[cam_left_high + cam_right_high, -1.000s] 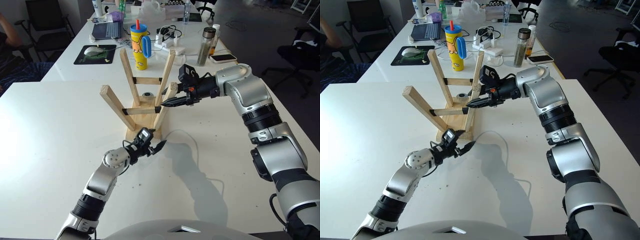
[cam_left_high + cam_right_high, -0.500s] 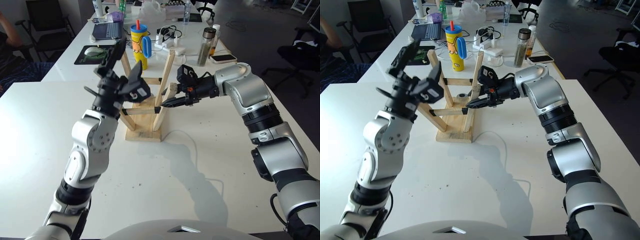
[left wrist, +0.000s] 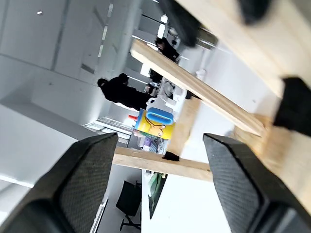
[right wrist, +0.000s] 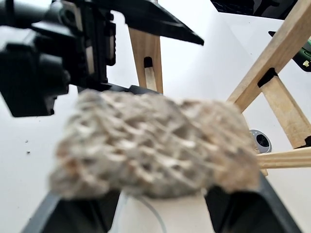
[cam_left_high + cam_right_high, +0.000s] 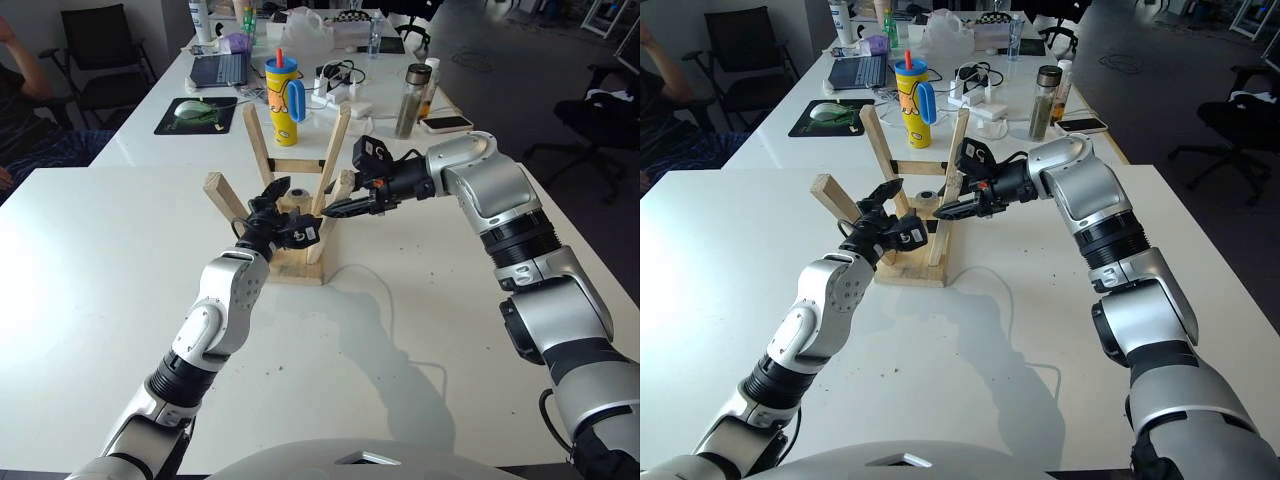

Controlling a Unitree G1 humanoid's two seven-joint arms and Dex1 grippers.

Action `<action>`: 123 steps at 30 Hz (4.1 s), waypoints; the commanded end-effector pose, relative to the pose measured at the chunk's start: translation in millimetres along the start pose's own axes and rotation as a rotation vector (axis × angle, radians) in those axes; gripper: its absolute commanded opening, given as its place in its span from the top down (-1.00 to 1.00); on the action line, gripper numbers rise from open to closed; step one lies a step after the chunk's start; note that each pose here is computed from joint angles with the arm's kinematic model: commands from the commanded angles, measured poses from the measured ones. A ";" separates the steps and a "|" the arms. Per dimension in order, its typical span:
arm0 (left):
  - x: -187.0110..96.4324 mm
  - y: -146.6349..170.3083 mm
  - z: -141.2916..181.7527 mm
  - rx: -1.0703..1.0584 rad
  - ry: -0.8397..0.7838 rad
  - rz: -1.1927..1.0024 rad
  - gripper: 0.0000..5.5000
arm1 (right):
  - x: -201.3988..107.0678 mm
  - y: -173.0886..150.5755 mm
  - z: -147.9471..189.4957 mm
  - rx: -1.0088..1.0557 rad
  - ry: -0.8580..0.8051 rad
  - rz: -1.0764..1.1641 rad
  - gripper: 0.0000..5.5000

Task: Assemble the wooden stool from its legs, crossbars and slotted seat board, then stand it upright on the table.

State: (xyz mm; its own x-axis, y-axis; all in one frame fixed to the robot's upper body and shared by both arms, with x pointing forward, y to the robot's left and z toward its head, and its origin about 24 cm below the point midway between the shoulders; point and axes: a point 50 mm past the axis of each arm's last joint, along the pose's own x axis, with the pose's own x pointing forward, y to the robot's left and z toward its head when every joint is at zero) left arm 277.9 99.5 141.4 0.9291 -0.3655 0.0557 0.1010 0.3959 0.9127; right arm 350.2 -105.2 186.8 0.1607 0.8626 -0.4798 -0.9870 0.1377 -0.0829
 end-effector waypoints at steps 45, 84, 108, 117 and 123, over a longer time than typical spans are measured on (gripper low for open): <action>-65.3 -149.9 -73.2 -1.190 0.667 -0.184 -0.21 | -58.5 21.2 -82.3 0.255 -0.178 -0.171 -0.03; -51.6 -153.3 -70.7 -1.211 0.641 -0.215 -0.21 | 67.4 38.8 -7.3 0.627 -0.381 -0.428 1.00; -44.8 -153.8 -67.7 -1.216 0.625 -0.247 -0.21 | 4.5 74.1 -83.0 0.439 -0.071 -0.144 1.00; -39.5 -150.5 -58.9 -1.211 0.591 -0.292 -0.21 | 29.2 56.7 -44.5 0.531 -0.333 -0.281 1.00; -41.0 -142.4 -48.4 -1.210 0.554 -0.311 -0.21 | 24.3 45.6 -52.2 0.530 -0.314 -0.395 1.00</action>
State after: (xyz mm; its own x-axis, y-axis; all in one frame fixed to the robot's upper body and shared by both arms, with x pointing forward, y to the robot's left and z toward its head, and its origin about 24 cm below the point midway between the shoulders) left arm 267.3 96.8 22.7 0.8932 -0.3006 -0.3343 0.3083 0.9508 -0.0313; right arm 304.7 -98.8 120.9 0.5425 0.8098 -0.2236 -0.7475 0.5867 0.3114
